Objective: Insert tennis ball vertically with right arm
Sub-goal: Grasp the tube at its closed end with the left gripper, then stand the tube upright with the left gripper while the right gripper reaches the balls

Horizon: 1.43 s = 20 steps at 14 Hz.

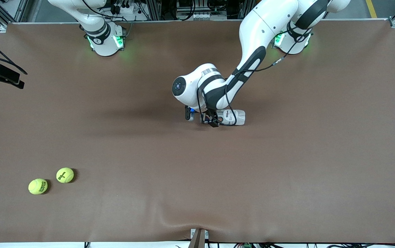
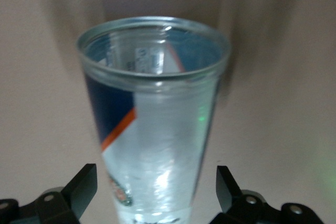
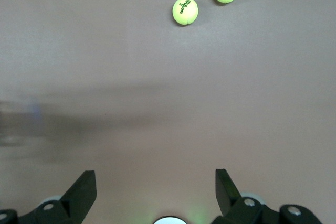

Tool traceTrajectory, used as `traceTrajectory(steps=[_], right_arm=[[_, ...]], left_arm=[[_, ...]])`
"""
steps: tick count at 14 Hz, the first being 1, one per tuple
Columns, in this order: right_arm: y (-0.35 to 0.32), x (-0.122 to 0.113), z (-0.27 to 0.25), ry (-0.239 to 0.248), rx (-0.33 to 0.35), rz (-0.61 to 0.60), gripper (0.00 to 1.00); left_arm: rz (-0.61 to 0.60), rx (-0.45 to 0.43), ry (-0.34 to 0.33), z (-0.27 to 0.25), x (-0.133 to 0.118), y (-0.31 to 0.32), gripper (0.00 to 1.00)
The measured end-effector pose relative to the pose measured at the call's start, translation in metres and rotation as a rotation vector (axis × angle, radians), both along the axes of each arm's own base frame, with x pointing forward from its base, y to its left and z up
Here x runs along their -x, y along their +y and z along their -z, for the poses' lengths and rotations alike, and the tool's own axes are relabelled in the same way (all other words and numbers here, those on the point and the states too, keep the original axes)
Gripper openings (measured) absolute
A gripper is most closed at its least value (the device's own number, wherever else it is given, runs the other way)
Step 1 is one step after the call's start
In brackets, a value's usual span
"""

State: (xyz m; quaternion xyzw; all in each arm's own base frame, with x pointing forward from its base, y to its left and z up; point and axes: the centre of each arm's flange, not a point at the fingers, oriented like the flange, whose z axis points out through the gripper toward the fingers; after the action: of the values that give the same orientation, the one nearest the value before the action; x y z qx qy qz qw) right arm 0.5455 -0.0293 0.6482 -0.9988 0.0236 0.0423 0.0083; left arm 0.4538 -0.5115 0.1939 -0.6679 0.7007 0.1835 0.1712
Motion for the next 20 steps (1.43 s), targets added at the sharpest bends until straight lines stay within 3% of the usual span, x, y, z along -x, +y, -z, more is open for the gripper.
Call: traceTrajectory(steps=[11,14,18,20], right_arm=[[0.000,0.000,0.000,0.000,0.000,0.000,1.00],[0.000,-0.001,0.001,0.003,0.000,0.000,1.00],[-0.001,-0.006,0.013,0.027,0.000,0.000,1.00],[-0.002,-0.021,0.045,0.084,0.001,0.000,1.00]], left_arm=[[0.028,-0.036,0.002,0.031,0.002,0.003,1.00],[0.029,-0.036,0.002,0.031,0.002,0.002,0.81],[0.031,-0.036,-0.001,0.030,0.002,0.002,0.72],[0.035,-0.034,-0.002,0.029,0.004,-0.001,0.71]])
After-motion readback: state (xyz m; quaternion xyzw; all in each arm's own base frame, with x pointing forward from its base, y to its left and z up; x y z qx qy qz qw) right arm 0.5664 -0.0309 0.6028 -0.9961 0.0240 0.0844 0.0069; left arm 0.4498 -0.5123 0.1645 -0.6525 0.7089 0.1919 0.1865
